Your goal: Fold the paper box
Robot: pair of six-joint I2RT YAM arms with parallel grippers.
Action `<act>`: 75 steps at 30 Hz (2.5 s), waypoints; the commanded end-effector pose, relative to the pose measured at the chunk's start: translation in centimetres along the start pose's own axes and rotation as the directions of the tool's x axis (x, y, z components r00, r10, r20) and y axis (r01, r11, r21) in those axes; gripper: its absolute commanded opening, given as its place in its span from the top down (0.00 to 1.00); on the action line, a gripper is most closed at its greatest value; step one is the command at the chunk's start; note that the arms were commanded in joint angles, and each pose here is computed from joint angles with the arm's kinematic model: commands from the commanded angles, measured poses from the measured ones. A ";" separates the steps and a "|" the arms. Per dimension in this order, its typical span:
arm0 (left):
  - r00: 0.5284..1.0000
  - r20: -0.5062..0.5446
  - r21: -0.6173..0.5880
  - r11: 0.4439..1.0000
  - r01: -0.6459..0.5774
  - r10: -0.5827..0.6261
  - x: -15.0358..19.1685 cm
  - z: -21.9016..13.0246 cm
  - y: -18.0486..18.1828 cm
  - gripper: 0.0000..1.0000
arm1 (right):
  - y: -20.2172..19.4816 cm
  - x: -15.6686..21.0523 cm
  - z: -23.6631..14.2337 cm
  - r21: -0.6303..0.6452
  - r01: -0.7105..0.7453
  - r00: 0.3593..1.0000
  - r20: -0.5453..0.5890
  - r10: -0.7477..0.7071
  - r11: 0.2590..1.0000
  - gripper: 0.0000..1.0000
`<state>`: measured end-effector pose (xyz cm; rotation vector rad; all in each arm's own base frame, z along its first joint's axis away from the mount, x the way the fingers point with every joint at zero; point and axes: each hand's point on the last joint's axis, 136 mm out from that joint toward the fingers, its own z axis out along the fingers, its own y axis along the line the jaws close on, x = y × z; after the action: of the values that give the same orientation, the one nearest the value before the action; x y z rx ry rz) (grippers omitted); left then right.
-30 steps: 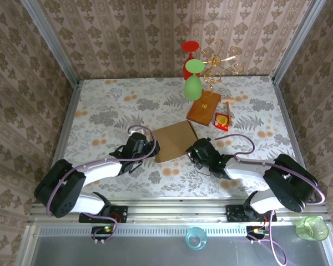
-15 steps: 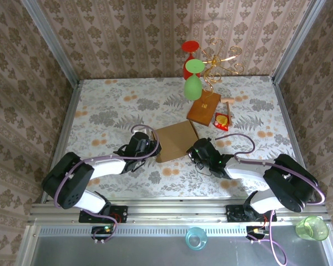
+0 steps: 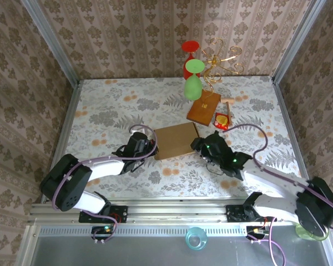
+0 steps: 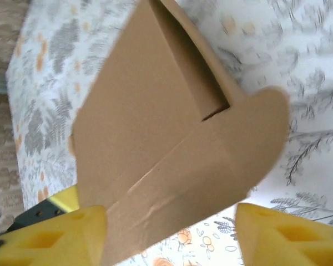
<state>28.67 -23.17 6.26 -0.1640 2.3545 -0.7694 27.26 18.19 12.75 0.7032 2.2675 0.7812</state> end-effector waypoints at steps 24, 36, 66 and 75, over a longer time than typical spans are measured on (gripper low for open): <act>0.999 0.004 -0.012 0.999 -0.035 0.035 -1.1 -1.7 1.8 1.00 | 0.6 -2.2 10.2 -0.183 0.144 0.920 -0.337 -0.199 0.973 0.25; 0.998 0.050 0.004 0.999 -0.043 0.043 -3.0 -4.4 0.4 0.66 | -1.7 -0.4 12.2 -0.094 0.161 0.900 -0.394 -0.185 0.982 0.52; 0.992 -0.109 0.034 0.997 0.068 -0.064 1.1 0.4 3.6 0.81 | -1.0 0.0 11.8 -0.132 0.189 0.878 -0.420 -0.228 0.973 0.53; 0.991 -0.123 -0.032 0.999 0.041 -0.044 2.3 -0.2 6.1 0.95 | -0.2 -1.0 10.5 -0.221 0.246 0.844 -0.430 -0.320 0.944 0.32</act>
<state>29.72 -20.88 5.50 -0.1718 2.3463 -0.8926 35.16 20.56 4.44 0.2106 2.6343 0.9946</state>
